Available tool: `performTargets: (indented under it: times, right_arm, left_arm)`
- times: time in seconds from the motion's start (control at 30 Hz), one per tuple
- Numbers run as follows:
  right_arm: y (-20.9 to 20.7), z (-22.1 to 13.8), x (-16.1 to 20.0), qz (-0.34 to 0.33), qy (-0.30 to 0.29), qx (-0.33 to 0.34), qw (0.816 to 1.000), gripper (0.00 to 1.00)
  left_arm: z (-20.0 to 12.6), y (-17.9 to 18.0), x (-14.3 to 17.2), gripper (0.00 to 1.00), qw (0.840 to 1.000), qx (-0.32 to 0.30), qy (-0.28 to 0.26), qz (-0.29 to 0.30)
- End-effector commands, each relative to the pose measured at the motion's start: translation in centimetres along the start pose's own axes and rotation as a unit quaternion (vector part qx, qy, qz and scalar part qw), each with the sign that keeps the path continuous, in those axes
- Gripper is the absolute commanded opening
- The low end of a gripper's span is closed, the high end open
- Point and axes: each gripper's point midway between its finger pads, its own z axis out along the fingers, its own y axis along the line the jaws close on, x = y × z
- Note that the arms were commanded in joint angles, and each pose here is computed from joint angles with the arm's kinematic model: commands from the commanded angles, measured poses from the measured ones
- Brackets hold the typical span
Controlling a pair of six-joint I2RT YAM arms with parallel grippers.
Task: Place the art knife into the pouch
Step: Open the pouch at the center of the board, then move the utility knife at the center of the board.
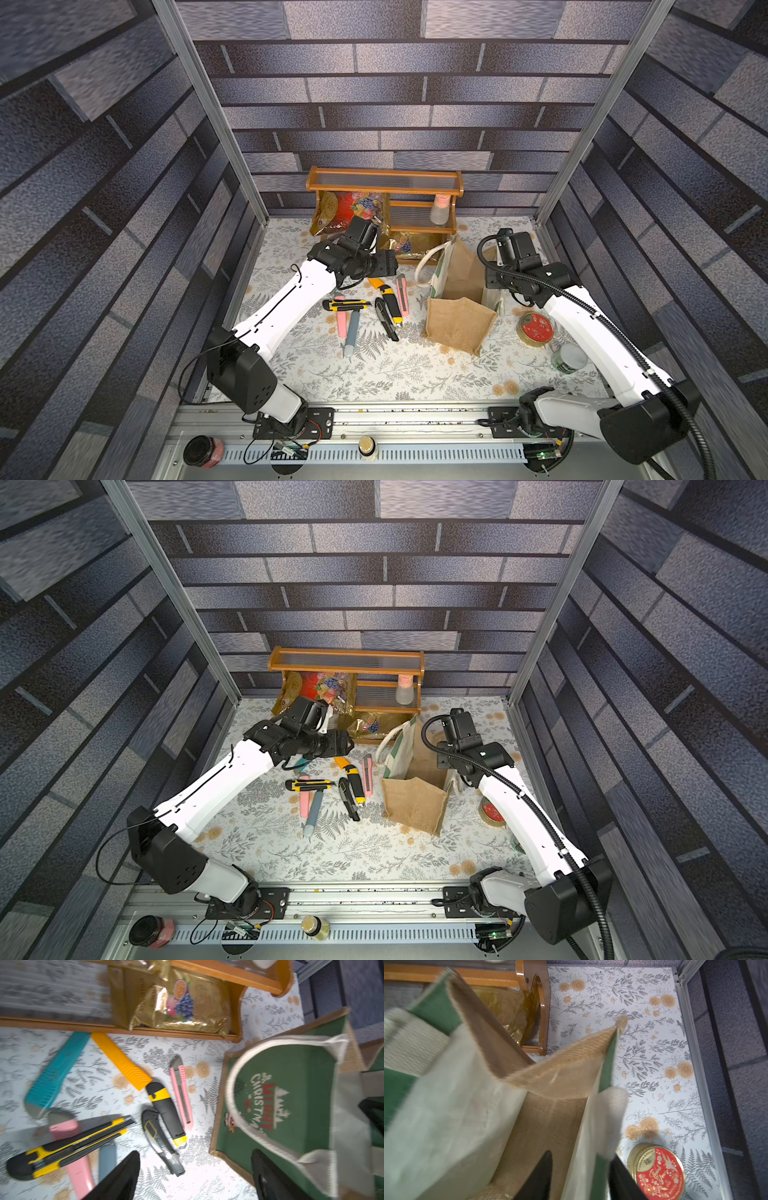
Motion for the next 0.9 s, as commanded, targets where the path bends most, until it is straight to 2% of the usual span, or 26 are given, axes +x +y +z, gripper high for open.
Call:
performTargets:
  times: [0.0, 0.1, 0.2, 0.4, 0.6, 0.87]
  right_arm:
    - [0.1, -1.5, -1.7, -0.008, -0.036, -0.016, 0.999, 0.77]
    - [0.5, -2.3, -2.0, -0.013, -0.050, -0.034, 0.998, 0.85]
    - [0.8, -3.4, -2.1, -0.013, -0.066, -0.052, 0.996, 0.93]
    - [1.7, -5.4, -2.0, -0.014, -0.098, -0.098, 0.990, 1.00]
    - [1.9, -6.0, -1.6, -0.028, -0.100, -0.109, 0.989, 1.00]
    - [3.0, -6.7, -1.0, -0.019, -0.106, -0.150, 0.983, 1.00]
  left_arm:
    - [-0.1, 6.9, 3.4, 0.86, 0.992, -0.118, 0.037, 0.000]
    - [-0.1, 10.2, 5.3, 0.86, 0.985, -0.163, 0.059, -0.004]
    - [-0.6, 13.1, 6.3, 0.86, 0.969, -0.233, 0.076, 0.020]
    - [0.3, 15.9, 7.1, 0.86, 0.942, -0.307, 0.118, 0.062]
    - [3.2, 16.9, 7.9, 0.86, 0.924, -0.320, 0.177, 0.110]
    - [6.5, 16.4, 6.2, 0.87, 0.924, -0.306, 0.186, 0.135]
